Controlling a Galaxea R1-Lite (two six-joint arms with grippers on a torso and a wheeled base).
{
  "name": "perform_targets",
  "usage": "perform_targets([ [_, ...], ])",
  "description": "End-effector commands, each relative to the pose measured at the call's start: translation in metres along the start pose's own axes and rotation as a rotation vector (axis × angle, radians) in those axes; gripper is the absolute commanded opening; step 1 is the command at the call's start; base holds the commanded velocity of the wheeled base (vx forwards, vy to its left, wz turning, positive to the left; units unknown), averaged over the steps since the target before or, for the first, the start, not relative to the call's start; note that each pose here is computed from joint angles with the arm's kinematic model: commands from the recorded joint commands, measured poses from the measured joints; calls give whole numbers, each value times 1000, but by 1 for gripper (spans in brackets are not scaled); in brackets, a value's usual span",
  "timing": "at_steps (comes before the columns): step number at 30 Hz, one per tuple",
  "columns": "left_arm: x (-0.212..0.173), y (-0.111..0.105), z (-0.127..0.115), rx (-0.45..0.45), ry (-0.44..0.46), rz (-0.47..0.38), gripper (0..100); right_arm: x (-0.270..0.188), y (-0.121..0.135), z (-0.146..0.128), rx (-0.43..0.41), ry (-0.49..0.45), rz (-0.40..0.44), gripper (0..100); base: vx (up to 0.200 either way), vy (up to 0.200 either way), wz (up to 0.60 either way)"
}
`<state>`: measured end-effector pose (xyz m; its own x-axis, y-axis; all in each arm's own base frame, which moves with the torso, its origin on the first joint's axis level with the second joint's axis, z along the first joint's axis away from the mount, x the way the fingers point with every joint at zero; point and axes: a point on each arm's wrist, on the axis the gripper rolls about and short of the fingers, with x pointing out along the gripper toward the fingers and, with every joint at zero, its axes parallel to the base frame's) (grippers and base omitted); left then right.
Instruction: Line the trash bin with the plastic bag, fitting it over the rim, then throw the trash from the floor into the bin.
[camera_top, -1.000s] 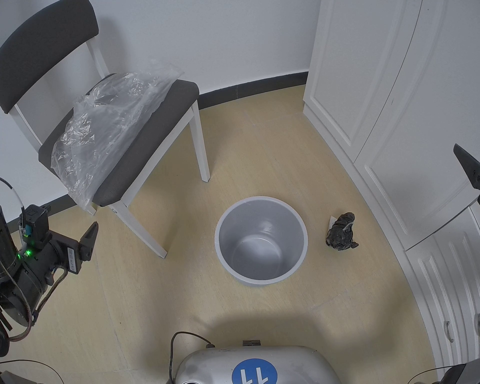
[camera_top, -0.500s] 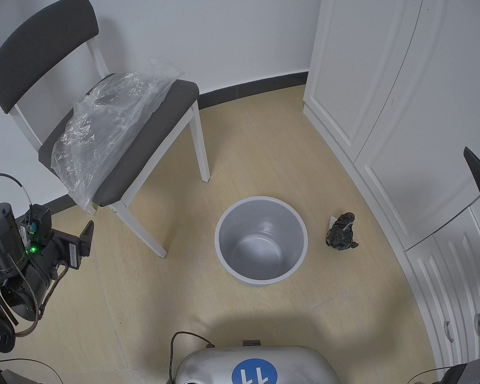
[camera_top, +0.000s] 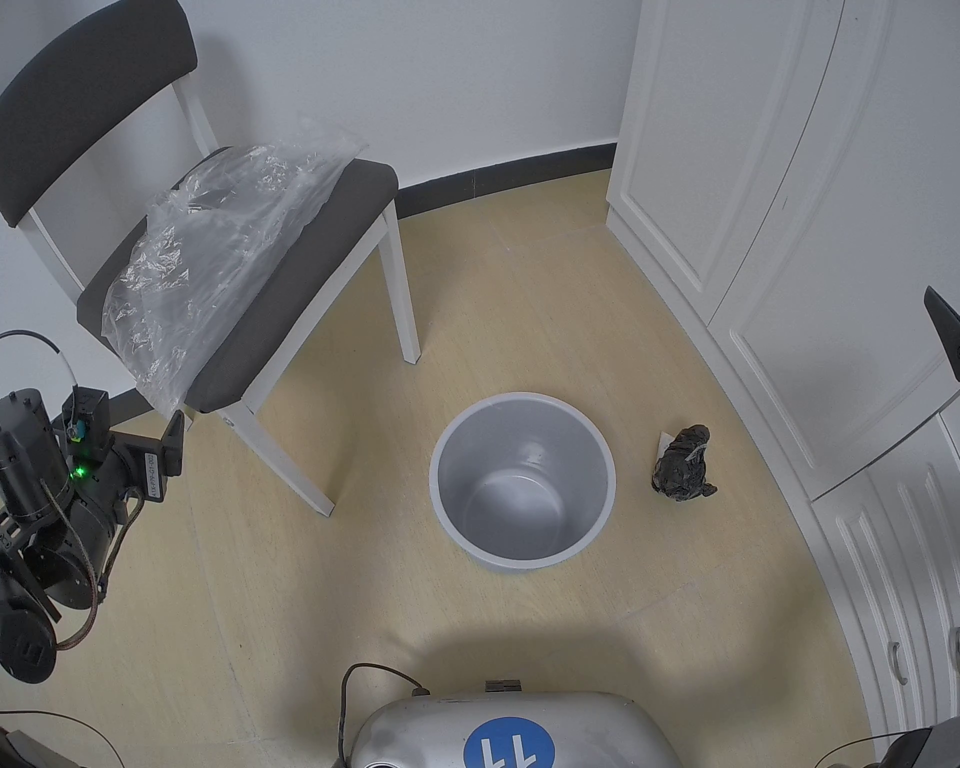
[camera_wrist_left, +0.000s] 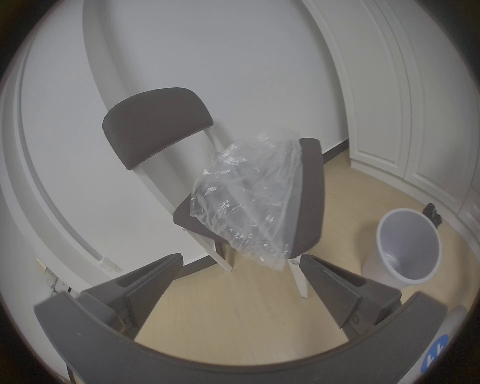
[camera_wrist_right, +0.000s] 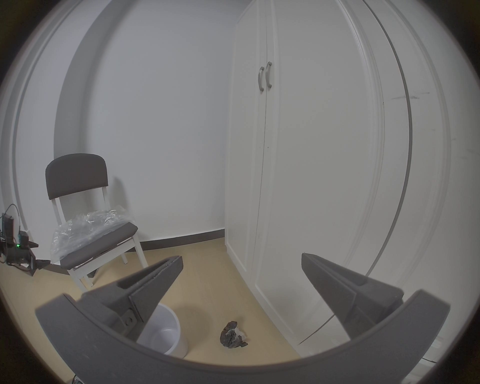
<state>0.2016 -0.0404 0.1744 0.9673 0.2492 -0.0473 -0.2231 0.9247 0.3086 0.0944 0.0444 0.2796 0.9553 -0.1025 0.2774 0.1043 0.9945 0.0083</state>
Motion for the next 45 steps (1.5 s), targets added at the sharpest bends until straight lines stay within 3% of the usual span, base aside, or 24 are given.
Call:
perform_targets([
  [1, 19, -1, -18, 27, 67, 41, 100, 1, 1, -3, -8, 9, 2, 100, 0, 0, 0],
  [9, 26, 16, -17, 37, 63, 121, 100, 1, 3, -7, -18, 24, 10, 100, 0, 0, 0],
  [19, 25, 53, -2, 0, -65, 271, 100, 0, 6, -10, -20, 33, 33, 100, 0, 0, 0],
  [26, 31, 50, -4, 4, -90, 158, 100, 0, 6, -11, -22, 36, 34, 100, 0, 0, 0],
  [35, 33, 46, -13, 10, -112, 159, 100, -1, 5, -11, -21, 32, 33, 100, 0, 0, 0],
  [37, 22, 45, -16, 30, -124, 94, 100, -2, 5, -14, -41, 42, 38, 100, 0, 0, 0],
  [40, 21, 45, -17, 35, -126, 81, 100, -2, 5, -15, -46, 45, 39, 100, 0, 0, 0],
  [41, 17, 44, -24, 70, -123, 2, 100, -4, 7, -19, -63, 55, 57, 100, 0, 0, 0],
  [45, 24, 40, -31, 85, -89, -20, 100, -6, 9, -22, -68, 64, 80, 100, 0, 0, 0],
])
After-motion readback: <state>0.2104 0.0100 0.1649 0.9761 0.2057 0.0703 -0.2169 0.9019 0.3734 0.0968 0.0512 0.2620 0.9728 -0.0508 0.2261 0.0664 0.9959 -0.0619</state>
